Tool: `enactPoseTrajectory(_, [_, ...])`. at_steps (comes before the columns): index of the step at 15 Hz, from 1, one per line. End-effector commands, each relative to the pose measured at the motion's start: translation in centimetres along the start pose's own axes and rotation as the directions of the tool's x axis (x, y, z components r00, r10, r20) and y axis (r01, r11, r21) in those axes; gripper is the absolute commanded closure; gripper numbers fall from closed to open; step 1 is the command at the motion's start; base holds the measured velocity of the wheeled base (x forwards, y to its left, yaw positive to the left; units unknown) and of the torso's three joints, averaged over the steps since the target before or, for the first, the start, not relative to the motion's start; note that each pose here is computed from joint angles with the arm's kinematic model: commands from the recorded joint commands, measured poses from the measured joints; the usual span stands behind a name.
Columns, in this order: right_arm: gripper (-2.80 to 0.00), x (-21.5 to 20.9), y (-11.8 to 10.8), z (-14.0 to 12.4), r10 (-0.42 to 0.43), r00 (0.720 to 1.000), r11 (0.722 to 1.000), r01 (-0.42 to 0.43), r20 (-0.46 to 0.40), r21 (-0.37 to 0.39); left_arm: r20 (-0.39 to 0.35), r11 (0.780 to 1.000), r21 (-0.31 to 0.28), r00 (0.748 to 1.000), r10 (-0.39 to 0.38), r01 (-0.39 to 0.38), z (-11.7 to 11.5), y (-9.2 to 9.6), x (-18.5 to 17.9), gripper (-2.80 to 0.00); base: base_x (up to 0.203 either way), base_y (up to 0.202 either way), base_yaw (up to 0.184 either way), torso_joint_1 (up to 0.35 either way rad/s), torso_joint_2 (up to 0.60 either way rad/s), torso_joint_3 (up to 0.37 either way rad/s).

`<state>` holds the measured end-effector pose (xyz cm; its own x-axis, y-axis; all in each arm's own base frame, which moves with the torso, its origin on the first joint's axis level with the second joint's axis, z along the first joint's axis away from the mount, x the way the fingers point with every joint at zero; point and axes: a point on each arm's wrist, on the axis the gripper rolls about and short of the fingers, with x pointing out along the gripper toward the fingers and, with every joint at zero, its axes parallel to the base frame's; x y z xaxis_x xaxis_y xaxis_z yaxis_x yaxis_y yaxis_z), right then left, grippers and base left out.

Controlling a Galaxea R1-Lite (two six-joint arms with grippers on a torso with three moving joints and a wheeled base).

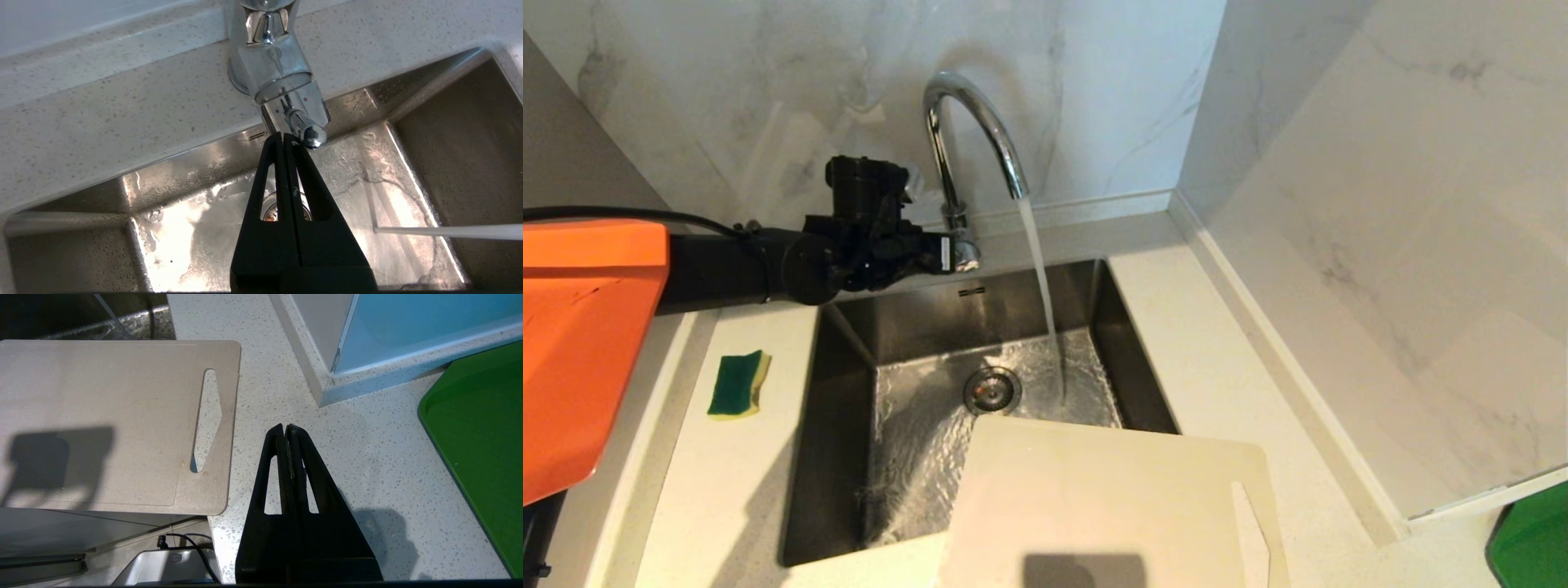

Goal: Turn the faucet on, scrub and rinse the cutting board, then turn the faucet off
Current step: Turn off the tap

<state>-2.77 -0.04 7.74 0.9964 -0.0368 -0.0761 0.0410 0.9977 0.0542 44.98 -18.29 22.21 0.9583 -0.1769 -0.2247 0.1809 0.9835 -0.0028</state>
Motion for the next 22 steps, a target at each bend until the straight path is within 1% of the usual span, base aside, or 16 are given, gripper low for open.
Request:
enactPoseTrajectory(1, [0.0,0.0,0.0,0.0,0.0,1.0,1.0,0.0,-0.001,0.0,0.0,1.0,-0.001,1.0,-0.001,0.001,-0.15,-0.03,0.16,0.0,0.0,0.0,0.0,0.0,0.0,0.0])
enactPoseTrajectory(6, [0.0,0.0,0.0,0.0,0.0,1.0,1.0,0.0,-0.001,0.0,0.004,1.0,-0.011,1.0,-0.01,0.01,-0.16,-0.13,0.2,0.0,0.0,0.0,0.0,0.0,0.0,0.0])
enactPoseTrajectory(7, [0.0,0.0,0.0,0.0,0.0,1.0,1.0,0.0,-0.001,0.0,0.009,1.0,-0.023,1.0,-0.011,0.011,-0.11,-0.13,0.19,0.0,0.0,0.0,0.0,0.0,0.0,0.0])
enactPoseTrajectory(8, [0.0,0.0,0.0,0.0,0.0,1.0,1.0,0.0,-0.001,0.0,0.022,0.999,-0.035,1.0,-0.016,0.016,0.03,-0.15,0.19,0.0,0.0,0.0,0.0,0.0,0.0,0.0])
enactPoseTrajectory(10, [0.0,0.0,0.0,0.0,0.0,1.0,1.0,0.0,-0.001,0.0,0.045,0.999,-0.039,0.999,-0.019,0.02,0.03,-0.15,0.43,0.0,0.0,0.0,0.0,0.0,0.0,0.0])
enactPoseTrajectory(12, [0.0,0.0,0.0,0.0,0.0,1.0,1.0,0.0,-0.001,0.0,0.087,0.998,-0.049,0.996,-0.02,0.024,0.21,-0.19,0.65,0.0,0.0,0.0,0.0,0.0,0.0,0.0])
enactPoseTrajectory(16, [0.0,0.0,0.0,0.0,0.0,1.0,1.0,0.0,-0.001,0.0,0.101,0.998,-0.049,0.995,-0.02,0.025,0.05,-0.24,0.93,0.0,0.0,0.0,0.0,0.0,0.0,0.0])
enactPoseTrajectory(18, [0.0,0.0,0.0,0.0,0.0,1.0,1.0,0.0,-0.001,0.0,0.099,0.999,-0.044,0.995,-0.015,0.019,0.01,-0.22,0.94,0.0,0.0,0.0,0.0,0.0,0.0,0.0])
enactPoseTrajectory(20, [0.0,0.0,0.0,0.0,0.0,1.0,1.0,0.0,-0.001,0.0,0.078,0.999,-0.037,0.997,0.005,-0.002,0.01,-0.13,0.71,0.0,0.0,0.0,0.0,0.0,0.0,0.0])
enactPoseTrajectory(22, [0.0,0.0,0.0,0.0,0.0,1.0,1.0,0.0,-0.001,0.0,0.023,1.0,-0.017,1.0,0.019,-0.019,0.01,-0.04,0.1,0.0,0.0,0.0,0.0,0.0,0.0,0.0])
